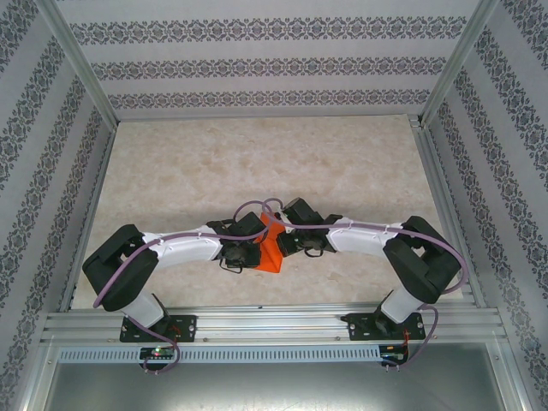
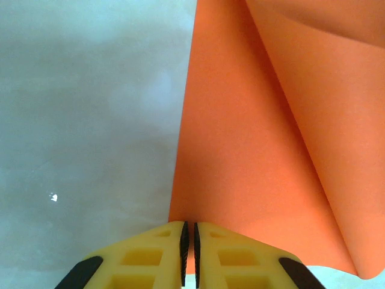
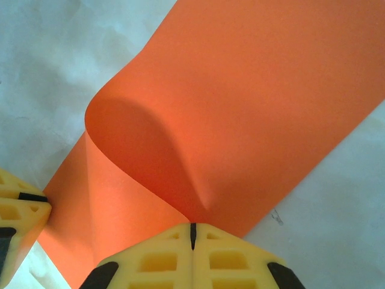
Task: Fold a paper plane with a square sheet of paper (pick it up from the middle)
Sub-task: Fold the triangle a second time at the center of the table.
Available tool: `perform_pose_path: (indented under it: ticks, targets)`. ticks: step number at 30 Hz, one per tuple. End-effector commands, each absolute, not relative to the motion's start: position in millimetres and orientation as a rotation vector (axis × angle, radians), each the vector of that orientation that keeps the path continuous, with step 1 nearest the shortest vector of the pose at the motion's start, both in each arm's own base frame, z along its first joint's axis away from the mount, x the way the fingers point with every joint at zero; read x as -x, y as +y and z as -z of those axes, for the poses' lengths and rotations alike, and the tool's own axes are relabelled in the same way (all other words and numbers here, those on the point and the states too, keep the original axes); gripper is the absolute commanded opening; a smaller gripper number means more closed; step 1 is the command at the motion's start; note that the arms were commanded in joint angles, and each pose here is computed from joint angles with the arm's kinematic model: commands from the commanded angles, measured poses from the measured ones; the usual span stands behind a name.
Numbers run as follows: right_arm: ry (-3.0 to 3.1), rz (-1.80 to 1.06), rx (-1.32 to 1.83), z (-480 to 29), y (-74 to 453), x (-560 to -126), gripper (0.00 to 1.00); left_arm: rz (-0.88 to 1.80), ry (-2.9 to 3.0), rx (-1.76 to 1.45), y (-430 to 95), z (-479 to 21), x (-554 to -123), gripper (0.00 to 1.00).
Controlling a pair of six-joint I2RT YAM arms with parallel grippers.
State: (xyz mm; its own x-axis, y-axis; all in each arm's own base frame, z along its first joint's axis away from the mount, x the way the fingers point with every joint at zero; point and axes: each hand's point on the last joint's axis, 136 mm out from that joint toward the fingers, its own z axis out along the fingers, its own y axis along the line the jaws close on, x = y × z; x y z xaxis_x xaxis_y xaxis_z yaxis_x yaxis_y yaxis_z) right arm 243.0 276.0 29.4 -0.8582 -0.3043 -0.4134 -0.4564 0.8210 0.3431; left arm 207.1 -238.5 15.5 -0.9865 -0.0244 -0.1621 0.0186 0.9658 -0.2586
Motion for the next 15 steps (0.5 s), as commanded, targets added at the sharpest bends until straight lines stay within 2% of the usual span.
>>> perform_pose_path:
  ticks: [1,15]
  targets:
    - [2.652,-0.606,0.581,-30.2,276.9,-252.3,0.04,0.258,3.01,-0.034,-222.5,-5.9,-194.7,0.16]
    - [2.666,-0.563,0.563,-29.6,271.0,-252.7,0.04,0.255,3.011,-0.036,-221.7,-5.2,-194.1,0.16]
